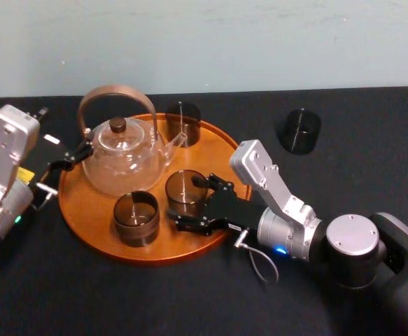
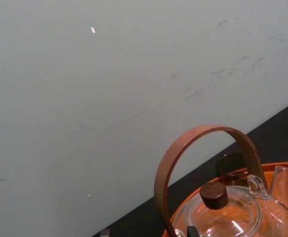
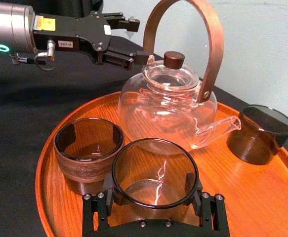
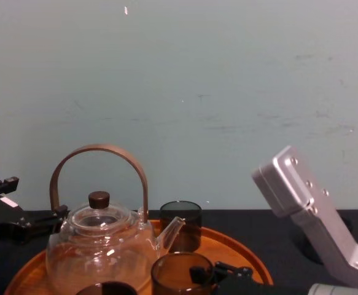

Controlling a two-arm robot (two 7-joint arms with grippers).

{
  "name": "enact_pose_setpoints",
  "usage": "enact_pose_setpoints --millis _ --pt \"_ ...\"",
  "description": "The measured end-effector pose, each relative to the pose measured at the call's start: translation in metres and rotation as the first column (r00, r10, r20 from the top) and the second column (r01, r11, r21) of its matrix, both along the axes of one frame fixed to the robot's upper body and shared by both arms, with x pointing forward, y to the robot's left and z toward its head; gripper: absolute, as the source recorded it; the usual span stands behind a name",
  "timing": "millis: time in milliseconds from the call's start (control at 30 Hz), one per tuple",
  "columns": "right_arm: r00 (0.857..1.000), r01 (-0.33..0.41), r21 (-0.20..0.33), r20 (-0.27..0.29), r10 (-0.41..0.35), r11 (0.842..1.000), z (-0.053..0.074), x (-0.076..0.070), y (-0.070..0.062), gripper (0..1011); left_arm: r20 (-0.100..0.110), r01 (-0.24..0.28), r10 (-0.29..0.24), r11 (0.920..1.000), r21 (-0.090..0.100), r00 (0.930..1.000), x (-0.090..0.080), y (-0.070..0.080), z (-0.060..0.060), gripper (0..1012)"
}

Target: Pick up the glass from the table and place it on the tray.

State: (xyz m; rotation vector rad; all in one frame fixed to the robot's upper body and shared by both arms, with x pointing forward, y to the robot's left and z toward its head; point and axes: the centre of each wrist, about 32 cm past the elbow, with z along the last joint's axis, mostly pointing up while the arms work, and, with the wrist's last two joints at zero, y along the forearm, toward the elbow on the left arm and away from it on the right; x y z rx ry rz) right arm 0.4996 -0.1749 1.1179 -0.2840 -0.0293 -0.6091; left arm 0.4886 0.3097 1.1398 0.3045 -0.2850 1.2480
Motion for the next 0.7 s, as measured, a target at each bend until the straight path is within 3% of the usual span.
enact_pose_setpoints --millis 700 --pt "1.0 0.013 -0.007 -0.015 -0.013 1.0 -0.0068 -0.0004 0.0028 908 0.0 0.0 0.0 1.0 0.0 1.0 0.0 0.0 0.0 1009"
